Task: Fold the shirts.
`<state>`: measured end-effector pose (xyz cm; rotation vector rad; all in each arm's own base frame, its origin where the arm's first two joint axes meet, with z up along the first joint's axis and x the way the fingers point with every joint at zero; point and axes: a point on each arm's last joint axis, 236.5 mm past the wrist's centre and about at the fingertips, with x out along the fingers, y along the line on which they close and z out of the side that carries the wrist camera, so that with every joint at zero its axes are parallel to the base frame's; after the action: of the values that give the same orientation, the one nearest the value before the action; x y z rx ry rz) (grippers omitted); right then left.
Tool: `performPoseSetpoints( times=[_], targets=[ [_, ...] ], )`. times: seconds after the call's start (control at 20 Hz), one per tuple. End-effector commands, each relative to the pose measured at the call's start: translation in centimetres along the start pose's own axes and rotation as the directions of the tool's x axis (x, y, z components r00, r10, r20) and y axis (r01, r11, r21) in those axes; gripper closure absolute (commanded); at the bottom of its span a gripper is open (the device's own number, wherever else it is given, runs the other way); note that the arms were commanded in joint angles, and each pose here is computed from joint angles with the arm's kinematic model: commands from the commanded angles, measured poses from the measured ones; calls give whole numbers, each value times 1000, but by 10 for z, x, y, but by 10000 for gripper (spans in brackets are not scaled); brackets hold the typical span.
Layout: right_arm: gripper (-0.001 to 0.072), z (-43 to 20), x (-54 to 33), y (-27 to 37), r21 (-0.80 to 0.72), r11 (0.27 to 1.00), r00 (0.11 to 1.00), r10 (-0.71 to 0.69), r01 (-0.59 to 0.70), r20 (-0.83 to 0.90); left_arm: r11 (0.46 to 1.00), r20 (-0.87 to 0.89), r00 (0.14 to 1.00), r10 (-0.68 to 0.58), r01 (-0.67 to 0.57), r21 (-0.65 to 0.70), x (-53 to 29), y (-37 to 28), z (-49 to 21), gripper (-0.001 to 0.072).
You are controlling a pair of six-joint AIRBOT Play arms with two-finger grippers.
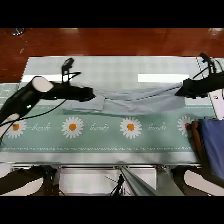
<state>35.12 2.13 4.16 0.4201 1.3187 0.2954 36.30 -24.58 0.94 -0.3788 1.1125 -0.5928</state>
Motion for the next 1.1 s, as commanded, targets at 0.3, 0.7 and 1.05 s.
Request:
performPoseSetpoints(
  times=[0.3, 0.7, 1.05],
  targets=[
    [689, -78, -87, 73, -95, 995, 967, 29, -4, 252, 977, -389, 911, -135, 189, 102, 174, -161, -75, 686],
    [687, -66, -94, 89, -124, 991, 946, 91, -54, 311, 938, -511, 819, -261, 339, 65, 171, -224, -113, 685],
    [688, -44, -68, 168, -258, 942, 942, 268, -213, 201, 979, -161, 969, -190, 199, 43, 3, -96, 88, 685]
  ],
)
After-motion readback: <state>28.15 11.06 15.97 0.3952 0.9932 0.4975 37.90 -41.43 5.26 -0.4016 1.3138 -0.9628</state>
